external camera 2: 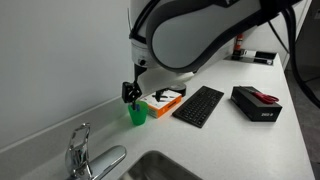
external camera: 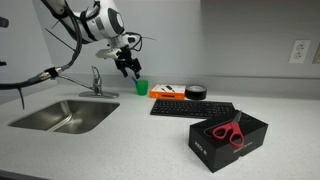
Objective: Take the marker out of the cup and put it on the counter
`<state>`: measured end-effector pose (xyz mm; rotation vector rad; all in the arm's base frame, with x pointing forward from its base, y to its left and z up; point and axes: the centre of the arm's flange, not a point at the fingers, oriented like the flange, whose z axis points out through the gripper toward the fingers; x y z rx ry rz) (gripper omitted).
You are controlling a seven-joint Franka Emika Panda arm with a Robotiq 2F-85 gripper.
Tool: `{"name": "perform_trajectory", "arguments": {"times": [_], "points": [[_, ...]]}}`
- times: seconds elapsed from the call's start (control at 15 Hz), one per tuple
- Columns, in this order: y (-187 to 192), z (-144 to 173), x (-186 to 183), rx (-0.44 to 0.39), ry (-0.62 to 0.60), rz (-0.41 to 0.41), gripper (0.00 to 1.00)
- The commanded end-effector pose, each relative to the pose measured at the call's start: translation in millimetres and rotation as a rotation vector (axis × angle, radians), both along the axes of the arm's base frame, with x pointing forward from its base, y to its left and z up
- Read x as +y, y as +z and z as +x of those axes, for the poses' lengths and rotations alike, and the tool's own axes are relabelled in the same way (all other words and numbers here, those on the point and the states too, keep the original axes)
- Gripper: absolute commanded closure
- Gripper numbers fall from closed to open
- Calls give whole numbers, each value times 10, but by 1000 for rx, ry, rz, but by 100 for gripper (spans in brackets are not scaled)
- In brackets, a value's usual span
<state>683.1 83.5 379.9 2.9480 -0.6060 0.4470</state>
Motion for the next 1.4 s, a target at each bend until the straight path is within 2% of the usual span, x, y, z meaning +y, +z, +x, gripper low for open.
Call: {"name": "perform_trajectory", "arguments": {"times": [0.0,0.4,0.47,0.6,1.13,1.2,1.27,1.33], "points": [[-72,216,94,-53,-68,-40,0],[-184,329,184,-68,-121,-48,3],[-200,347,193,-71,-125,-50,26],[-228,370,208,-73,-132,-52,32],[-190,419,185,-84,-142,-49,94],[-153,404,164,-85,-143,-49,100],[-82,377,130,-88,-143,-45,100],[-1,350,99,-95,-140,-42,96]]}}
